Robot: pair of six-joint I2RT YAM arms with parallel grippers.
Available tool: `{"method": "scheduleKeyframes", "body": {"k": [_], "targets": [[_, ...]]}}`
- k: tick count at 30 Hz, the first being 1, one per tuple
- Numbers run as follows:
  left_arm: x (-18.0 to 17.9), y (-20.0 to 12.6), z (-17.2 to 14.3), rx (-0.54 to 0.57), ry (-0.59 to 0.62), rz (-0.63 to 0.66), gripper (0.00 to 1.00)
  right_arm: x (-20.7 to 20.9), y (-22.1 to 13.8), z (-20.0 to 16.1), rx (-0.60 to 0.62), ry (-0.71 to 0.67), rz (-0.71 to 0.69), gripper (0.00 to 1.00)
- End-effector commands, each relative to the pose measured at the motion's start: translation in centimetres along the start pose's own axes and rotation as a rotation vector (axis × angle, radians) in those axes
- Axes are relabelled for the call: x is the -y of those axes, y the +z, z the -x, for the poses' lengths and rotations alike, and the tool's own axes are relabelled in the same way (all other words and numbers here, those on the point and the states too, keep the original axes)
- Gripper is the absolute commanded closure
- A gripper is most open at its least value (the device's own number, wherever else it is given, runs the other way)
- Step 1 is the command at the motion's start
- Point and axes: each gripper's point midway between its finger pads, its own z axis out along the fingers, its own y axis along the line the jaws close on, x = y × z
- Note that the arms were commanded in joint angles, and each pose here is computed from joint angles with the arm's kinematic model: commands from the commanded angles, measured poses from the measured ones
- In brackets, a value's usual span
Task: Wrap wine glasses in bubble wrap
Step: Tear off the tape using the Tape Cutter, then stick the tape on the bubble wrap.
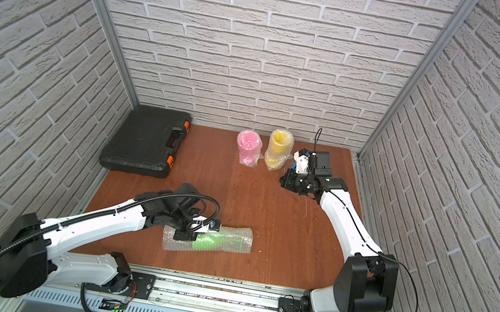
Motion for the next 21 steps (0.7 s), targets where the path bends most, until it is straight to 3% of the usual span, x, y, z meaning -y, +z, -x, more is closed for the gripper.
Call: {"method": "scheduleKeyframes", "body": {"k": [1,11,21], "targets": [[3.1,0.9,-3.8,-0.152,-0.038,-0.115,0.93,-2.4,-2.3,-1.9,-0.003,-0.069,0.028,0.97],[3.1,1.1,-3.4,-0.113,-0.022,-0.104,0.94,-11.5,-6.3,-9.6,-0.059,-0.254,0.331,0.97],[3.0,0.9,-3.2,-0.096,-0.018,-0.092,0.95,-15.5,-7.5,-18.8,-0.108,-0.477,0.557,0.97]]}}
